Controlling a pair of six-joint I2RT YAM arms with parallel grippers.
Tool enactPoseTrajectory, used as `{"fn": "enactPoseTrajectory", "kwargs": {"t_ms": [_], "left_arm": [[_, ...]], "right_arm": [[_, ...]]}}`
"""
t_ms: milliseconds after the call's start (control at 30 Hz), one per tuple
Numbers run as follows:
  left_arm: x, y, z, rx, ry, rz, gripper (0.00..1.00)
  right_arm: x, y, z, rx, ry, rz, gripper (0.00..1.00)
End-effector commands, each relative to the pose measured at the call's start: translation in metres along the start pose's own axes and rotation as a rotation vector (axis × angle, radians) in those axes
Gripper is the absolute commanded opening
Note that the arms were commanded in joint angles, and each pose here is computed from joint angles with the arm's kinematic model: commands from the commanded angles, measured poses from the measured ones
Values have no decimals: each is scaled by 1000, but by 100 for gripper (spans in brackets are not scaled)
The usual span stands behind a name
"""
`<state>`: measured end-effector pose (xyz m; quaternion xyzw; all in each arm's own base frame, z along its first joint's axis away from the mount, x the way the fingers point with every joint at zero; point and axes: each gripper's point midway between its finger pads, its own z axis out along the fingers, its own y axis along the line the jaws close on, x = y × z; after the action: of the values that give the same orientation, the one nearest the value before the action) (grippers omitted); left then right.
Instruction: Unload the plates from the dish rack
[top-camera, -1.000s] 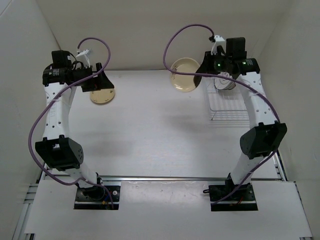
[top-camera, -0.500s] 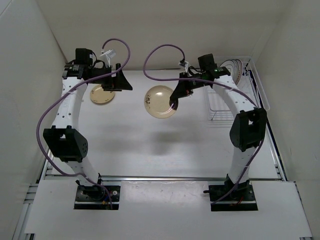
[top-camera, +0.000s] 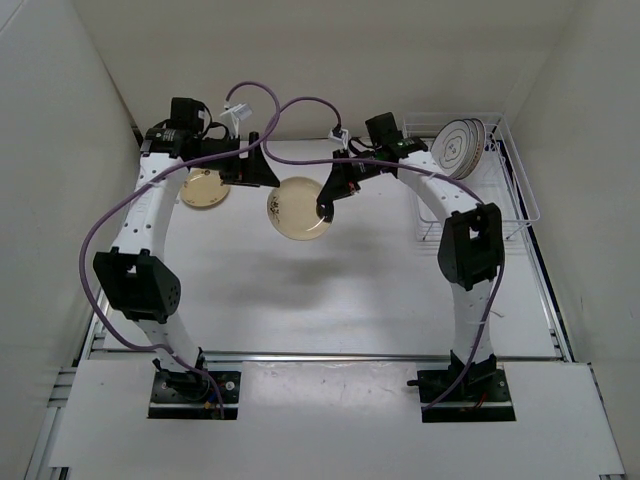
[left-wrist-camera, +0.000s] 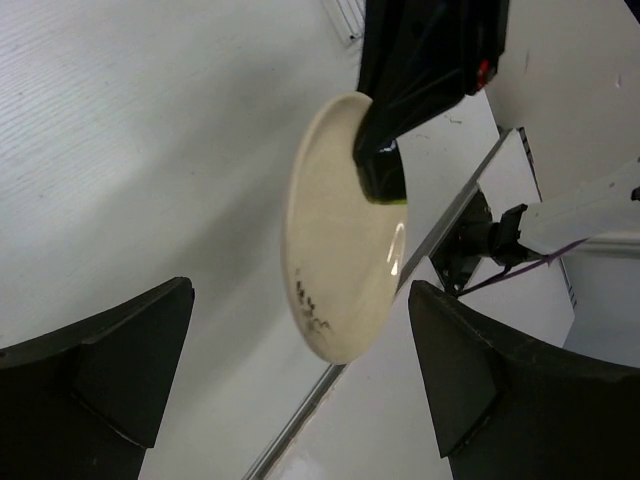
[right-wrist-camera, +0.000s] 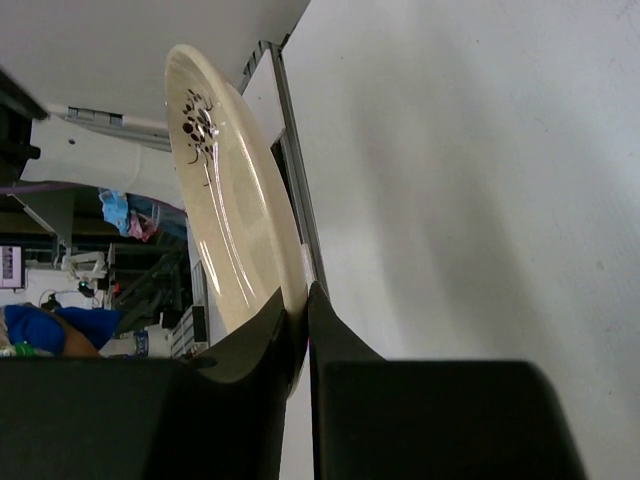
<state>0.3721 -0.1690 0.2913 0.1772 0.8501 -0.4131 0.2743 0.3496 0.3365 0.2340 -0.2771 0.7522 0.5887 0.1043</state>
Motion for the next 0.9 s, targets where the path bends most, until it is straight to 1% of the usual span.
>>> {"fn": "enactPoseTrajectory", "kwargs": {"t_ms": [0,33,67,200,233,333,367,467,600,633,700,733,767,833,867], "left_arm": [[2,-10,2,24,11,45,99],[2,-8,2,12,11,45,99],[3,-11,4,18,16,49,96],[5,-1,9,-2,30,34,84],[5,-1,9,-2,30,34,79],[8,4,13,-2,43,28,70],[9,8,15,-13,49,22,69],[14,2,20,-8,69,27,62],[16,-1,30,0,91,46,46],[13,-1,29,-9,84,54,37],[12,1,31,-9,85,53,28],[12,1,31,-9,85,53,17],[13,4,34,-9,93,45,11],[11,3,33,-9,86,52,11],[11,3,33,-10,86,43,11]], "right_arm": [[-16,20,6,-78,-8,-59,1],[-19,23,5,-80,-15,-79,1],[-22,21,6,-81,-18,-79,1],[-28,21,8,-83,-24,-65,1],[-31,23,7,-85,-31,-78,1],[-34,23,8,-95,-33,-77,1],[-34,23,8,-95,-34,-77,1],[-36,24,8,-97,-37,-70,1],[-39,23,9,-99,-42,-69,1],[-39,23,9,-99,-42,-69,1],[-39,23,9,-99,-42,-69,1],[-39,23,9,-99,-42,-69,1],[-39,23,9,-99,-42,-69,1],[-38,16,10,-73,-47,-58,1],[-40,13,6,-52,-61,-55,4]]}}
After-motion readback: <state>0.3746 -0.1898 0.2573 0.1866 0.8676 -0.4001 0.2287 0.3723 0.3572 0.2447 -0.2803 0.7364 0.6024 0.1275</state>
